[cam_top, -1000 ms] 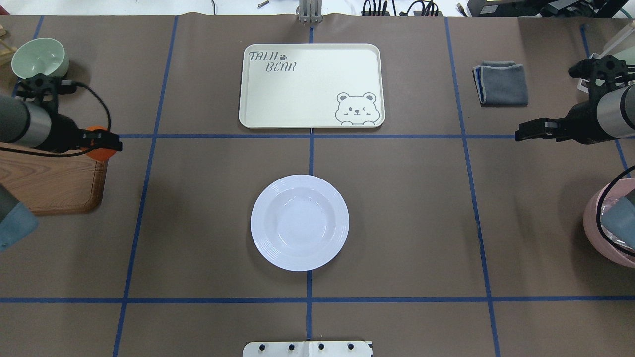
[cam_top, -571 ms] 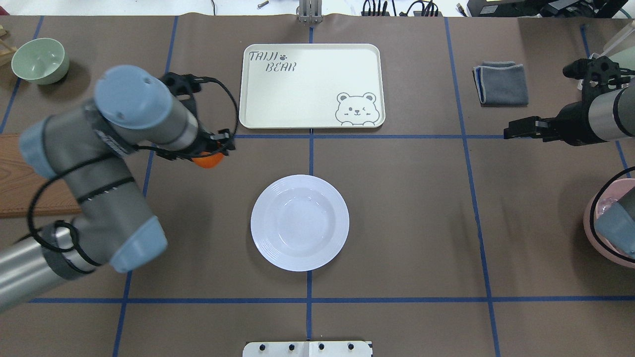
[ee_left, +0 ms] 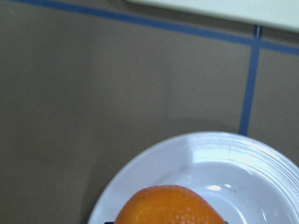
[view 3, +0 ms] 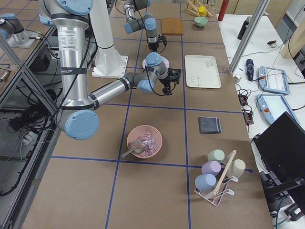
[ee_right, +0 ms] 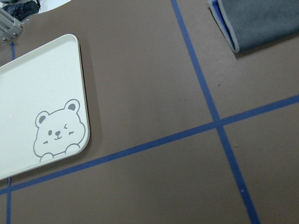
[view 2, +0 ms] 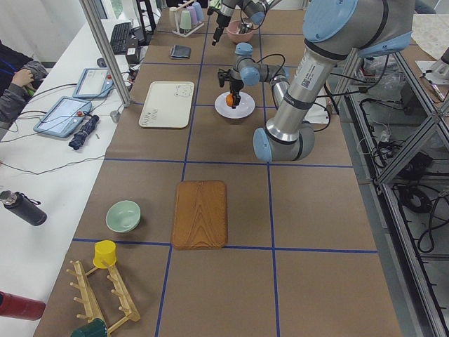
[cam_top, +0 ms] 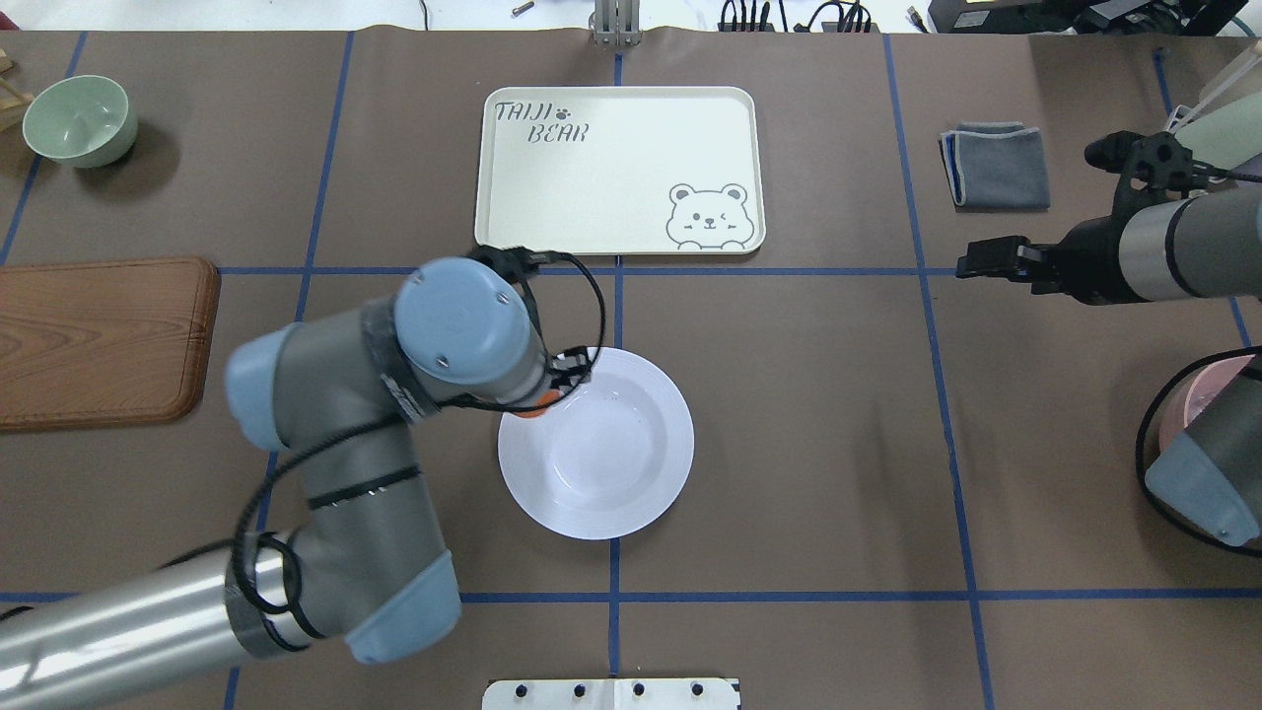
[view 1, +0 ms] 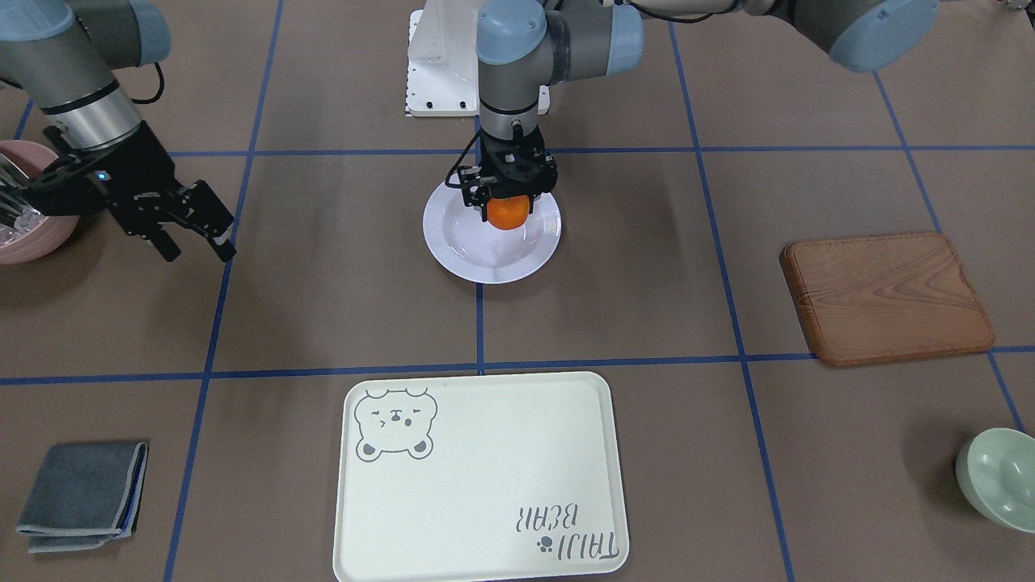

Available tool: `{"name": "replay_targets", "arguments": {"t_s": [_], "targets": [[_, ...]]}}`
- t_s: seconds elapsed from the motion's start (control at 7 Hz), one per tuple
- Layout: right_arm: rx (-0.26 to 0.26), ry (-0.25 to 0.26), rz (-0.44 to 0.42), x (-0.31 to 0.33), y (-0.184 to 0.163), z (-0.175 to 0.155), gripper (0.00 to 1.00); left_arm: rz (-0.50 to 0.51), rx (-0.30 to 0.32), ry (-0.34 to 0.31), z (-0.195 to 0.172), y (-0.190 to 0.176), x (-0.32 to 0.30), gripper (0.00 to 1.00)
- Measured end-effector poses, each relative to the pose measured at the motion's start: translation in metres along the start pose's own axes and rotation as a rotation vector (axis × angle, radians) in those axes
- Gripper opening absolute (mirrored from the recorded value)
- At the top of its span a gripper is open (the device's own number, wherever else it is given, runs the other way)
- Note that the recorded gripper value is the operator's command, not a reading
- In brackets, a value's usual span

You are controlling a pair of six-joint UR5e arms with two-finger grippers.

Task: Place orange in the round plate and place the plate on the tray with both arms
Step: 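Set the orange on the white plate with the left gripper while the right arm approaches, then grip the white plate rim with the right gripper while the left arm withdraws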

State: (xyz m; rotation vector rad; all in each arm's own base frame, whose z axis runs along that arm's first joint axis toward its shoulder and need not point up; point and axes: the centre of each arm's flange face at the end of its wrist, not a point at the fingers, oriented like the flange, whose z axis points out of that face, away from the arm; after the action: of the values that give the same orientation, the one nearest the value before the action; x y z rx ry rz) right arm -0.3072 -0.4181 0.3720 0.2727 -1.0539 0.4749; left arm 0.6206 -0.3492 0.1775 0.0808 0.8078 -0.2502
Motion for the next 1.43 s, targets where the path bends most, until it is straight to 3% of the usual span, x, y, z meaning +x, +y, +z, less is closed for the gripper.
{"name": "replay_targets", "arguments": {"t_s": [0.14,0.29,0.71,1.0,1.14,1.43], "targets": [[0.020,-0.019,0.041,-0.016,0.023,0.005,0.99,0.007,0.002,0.002,0.011,0.009,0.008,0.70],[0.022,-0.036,0.058,-0.025,0.037,0.005,0.99,0.011,0.004,0.008,0.015,0.012,0.012,0.98],[0.027,-0.065,0.097,-0.041,0.069,0.007,0.97,0.022,0.016,0.013,0.016,0.010,0.013,0.98],[0.049,-0.108,0.201,-0.065,0.110,0.014,0.98,0.035,0.034,0.038,-0.009,-0.019,0.002,0.98],[0.038,-0.129,0.256,-0.076,0.131,0.016,0.98,0.072,0.023,0.043,-0.027,-0.057,-0.024,0.98],[-0.014,-0.171,0.387,-0.102,0.170,0.015,1.00,0.164,-0.018,0.030,-0.063,-0.166,-0.131,0.98]]}}
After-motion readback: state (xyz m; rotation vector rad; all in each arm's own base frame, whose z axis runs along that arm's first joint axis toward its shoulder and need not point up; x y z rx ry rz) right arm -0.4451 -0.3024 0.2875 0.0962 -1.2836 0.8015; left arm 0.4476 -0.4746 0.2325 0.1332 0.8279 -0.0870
